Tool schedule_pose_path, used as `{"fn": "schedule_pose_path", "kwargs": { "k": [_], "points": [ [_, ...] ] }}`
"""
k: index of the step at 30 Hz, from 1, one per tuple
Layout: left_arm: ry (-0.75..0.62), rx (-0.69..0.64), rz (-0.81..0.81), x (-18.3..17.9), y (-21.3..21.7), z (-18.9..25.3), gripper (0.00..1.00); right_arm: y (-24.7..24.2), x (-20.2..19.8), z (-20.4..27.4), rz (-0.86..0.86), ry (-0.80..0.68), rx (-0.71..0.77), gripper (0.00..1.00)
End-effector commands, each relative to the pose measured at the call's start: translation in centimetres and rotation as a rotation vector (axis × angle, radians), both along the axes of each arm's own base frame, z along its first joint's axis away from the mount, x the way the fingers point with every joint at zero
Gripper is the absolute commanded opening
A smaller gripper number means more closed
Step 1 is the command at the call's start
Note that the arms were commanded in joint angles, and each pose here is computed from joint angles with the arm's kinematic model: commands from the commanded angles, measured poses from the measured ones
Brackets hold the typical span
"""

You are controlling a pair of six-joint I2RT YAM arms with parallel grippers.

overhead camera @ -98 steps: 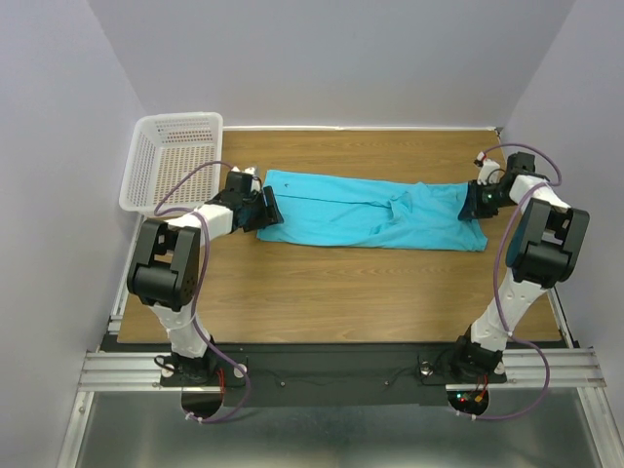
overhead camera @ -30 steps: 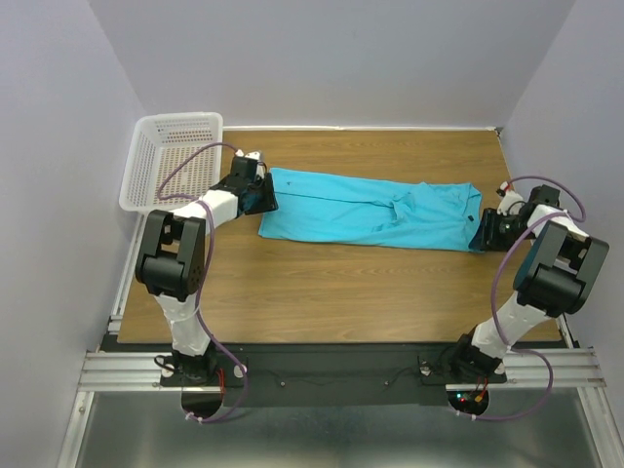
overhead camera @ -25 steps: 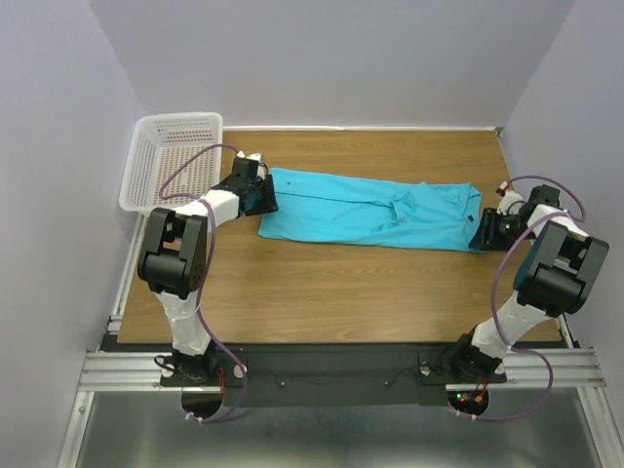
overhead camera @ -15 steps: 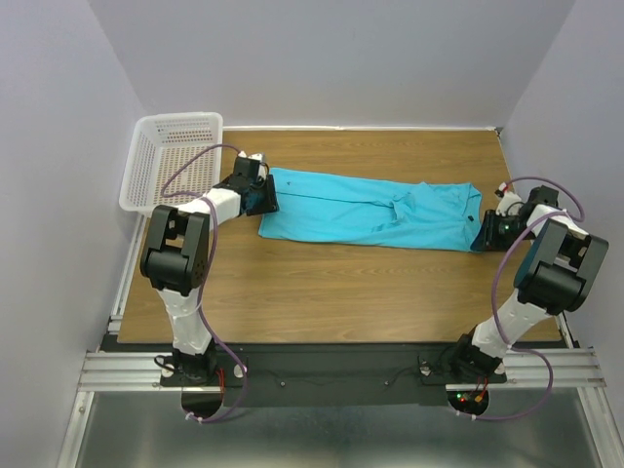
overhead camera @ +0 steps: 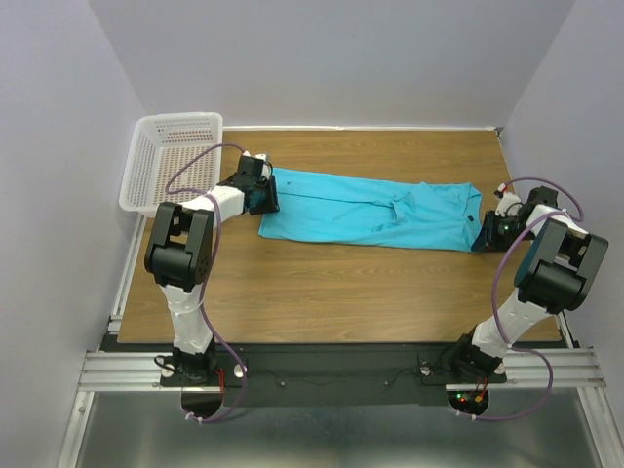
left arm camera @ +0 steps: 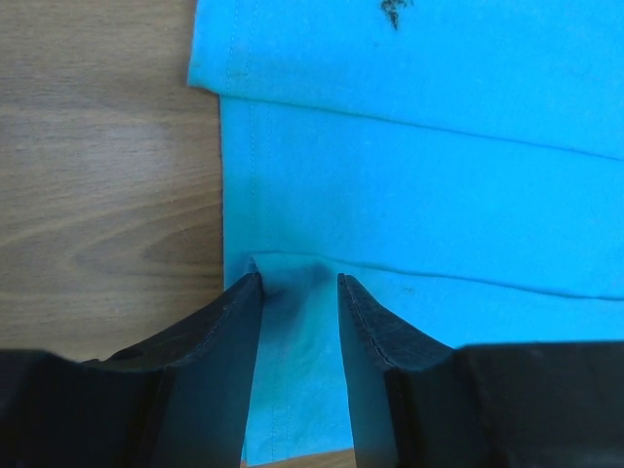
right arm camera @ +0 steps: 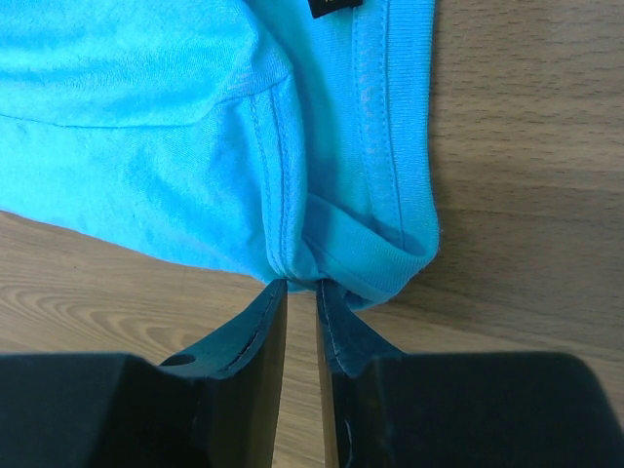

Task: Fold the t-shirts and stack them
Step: Fold the tshirt

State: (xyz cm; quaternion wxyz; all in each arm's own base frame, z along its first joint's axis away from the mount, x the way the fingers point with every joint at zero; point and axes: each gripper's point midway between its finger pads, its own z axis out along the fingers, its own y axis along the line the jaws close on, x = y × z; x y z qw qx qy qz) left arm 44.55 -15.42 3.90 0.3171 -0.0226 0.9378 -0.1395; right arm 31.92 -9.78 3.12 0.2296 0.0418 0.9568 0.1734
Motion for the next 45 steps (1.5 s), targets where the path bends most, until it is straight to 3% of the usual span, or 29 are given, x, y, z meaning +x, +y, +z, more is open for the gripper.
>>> {"fn": "schedule_pose_path", "kwargs": {
  "k": [1,7,10,12,26,43,44,45],
  "points": [
    [-0.020,0.033,-0.001,0.7,0.0,1.0,0.45,-0.8,1.8,1.6,0.008,-0.072,-0.028,0.24],
    [-0.003,0.070,0.024,0.9,0.7,0.3,0.29,-0.8,1.8,1.7,0.010,-0.075,-0.032,0.23],
    [-0.011,0.080,0.039,1.2,1.0,0.5,0.08,-1.0,1.7,1.6,0.008,-0.069,-0.045,0.21],
    [-0.021,0.081,0.038,1.3,0.9,1.0,0.00,-1.1,1.7,1.6,0.006,-0.067,-0.052,0.19],
    [-0.020,0.082,0.061,1.8,1.1,1.6,0.00,-2.8,1.4,1.9,-0.022,-0.057,-0.139,0.01],
    [-0.005,-0.013,0.095,1.8,2.0,1.8,0.00,-4.0,0.1,2.5,-0.018,-0.085,-0.165,0.01],
    [-0.003,-0.016,0.092,1.7,1.9,1.7,0.00,-3.9,0.0,2.5,-0.018,-0.082,-0.163,0.01],
    [-0.006,-0.022,0.086,1.8,1.8,1.9,0.00,-3.2,0.1,2.6,0.009,-0.106,-0.132,0.12]
  ]
}}
